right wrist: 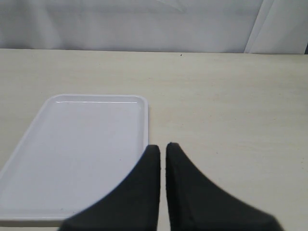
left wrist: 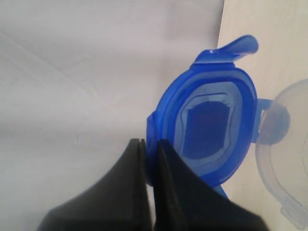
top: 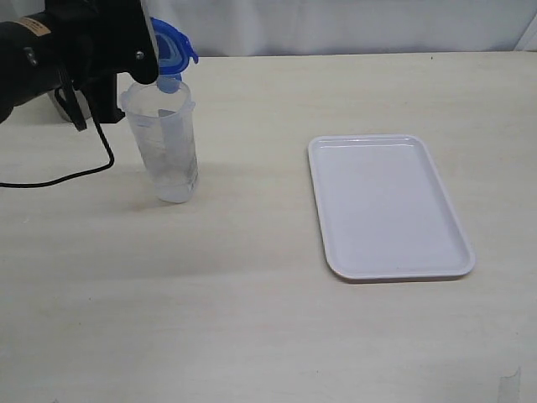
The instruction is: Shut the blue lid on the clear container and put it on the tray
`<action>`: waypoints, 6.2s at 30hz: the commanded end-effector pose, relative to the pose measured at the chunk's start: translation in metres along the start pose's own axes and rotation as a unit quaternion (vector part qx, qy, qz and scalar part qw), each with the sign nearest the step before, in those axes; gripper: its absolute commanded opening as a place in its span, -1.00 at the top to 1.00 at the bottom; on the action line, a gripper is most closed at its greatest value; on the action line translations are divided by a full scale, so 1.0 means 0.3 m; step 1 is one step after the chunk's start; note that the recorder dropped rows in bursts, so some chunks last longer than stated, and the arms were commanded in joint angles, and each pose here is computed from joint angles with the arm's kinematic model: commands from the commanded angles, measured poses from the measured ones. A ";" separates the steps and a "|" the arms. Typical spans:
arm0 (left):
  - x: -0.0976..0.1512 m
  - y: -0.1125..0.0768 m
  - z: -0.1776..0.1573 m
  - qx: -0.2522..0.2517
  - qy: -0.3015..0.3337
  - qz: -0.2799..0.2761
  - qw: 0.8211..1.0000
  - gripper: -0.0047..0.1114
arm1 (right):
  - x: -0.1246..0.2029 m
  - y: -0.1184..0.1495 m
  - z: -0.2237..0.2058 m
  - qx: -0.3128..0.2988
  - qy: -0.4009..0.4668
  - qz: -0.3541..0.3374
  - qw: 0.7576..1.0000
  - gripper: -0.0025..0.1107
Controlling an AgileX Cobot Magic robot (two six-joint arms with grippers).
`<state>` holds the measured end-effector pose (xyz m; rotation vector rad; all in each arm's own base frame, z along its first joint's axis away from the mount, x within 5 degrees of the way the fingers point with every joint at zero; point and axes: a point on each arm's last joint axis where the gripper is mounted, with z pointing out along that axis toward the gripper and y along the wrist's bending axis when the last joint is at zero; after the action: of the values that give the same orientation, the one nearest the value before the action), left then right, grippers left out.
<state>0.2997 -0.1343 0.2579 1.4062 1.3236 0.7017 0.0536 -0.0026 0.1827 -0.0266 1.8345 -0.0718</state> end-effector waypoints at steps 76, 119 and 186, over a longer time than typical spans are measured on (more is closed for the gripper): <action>0.014 -0.114 -0.085 0.122 -0.015 0.011 0.992 0.92 | 0.002 -0.001 0.000 0.002 -0.003 -0.002 1.000 0.88; 0.004 -0.110 -0.113 0.145 -0.033 0.034 0.988 0.92 | 0.002 -0.001 0.000 0.002 -0.003 -0.002 1.000 0.88; 0.022 -0.124 -0.113 0.172 -0.031 0.038 0.984 0.92 | 0.002 -0.001 0.000 0.002 -0.003 -0.003 1.000 0.88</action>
<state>0.2584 -0.1183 0.2307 1.7703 1.4102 0.4793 0.0536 -0.0026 0.1827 -0.0266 1.8345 -0.0718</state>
